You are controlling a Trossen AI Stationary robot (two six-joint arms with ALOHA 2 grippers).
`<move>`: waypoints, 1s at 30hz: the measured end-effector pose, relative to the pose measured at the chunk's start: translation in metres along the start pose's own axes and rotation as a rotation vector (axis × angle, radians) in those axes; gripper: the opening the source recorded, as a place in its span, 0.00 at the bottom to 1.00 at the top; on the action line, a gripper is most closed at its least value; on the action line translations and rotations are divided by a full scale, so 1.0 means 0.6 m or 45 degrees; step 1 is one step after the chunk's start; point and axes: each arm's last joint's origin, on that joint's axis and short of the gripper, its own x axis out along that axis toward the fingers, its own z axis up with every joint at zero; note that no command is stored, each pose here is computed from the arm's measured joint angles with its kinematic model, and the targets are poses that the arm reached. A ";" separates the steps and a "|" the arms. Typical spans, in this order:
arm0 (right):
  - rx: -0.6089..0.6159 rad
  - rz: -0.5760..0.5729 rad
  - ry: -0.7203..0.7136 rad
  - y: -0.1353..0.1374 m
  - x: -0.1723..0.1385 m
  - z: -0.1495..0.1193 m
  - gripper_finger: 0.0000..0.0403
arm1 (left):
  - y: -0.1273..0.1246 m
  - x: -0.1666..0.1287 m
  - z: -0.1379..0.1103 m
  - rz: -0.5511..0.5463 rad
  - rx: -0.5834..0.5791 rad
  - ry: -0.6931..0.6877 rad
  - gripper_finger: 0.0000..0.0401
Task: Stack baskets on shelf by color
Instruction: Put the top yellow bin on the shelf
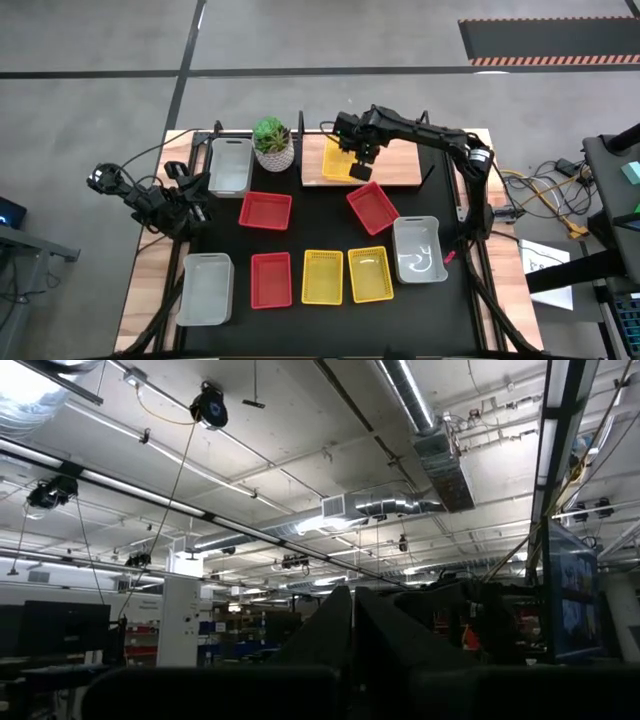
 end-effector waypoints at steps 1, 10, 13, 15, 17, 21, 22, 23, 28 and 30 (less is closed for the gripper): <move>0.014 -0.003 -0.006 -0.006 0.005 0.000 0.02 | 0.000 0.000 0.000 0.000 0.000 0.000 0.00; 0.071 -0.026 -0.167 -0.024 0.029 0.015 0.02 | 0.000 0.000 0.000 0.003 0.000 0.003 0.00; 0.077 -0.034 -0.242 -0.022 0.029 0.025 0.02 | 0.000 0.000 0.000 0.003 0.000 0.003 0.00; 0.074 -0.037 -0.259 -0.020 0.028 0.027 0.02 | 0.000 0.000 0.000 0.002 0.000 0.003 0.00; 0.069 -0.038 -0.242 -0.018 0.026 0.024 0.02 | 0.000 0.000 0.000 0.003 0.000 0.003 0.00; 0.074 -0.049 -0.204 -0.020 0.007 0.010 0.02 | 0.000 0.000 -0.001 0.011 0.000 0.012 0.00; 0.080 -0.050 -0.194 -0.020 0.001 0.005 0.02 | 0.000 0.000 -0.001 0.013 0.000 0.014 0.00; 0.093 -0.049 -0.182 -0.022 -0.005 0.000 0.02 | 0.001 0.000 -0.001 0.014 0.000 0.015 0.00; 0.147 -0.044 -0.072 -0.029 -0.007 -0.020 0.02 | 0.001 0.000 -0.001 0.015 0.000 0.017 0.00; 0.166 -0.041 -0.046 -0.030 0.002 -0.025 0.02 | 0.001 0.000 -0.001 0.016 0.000 0.017 0.00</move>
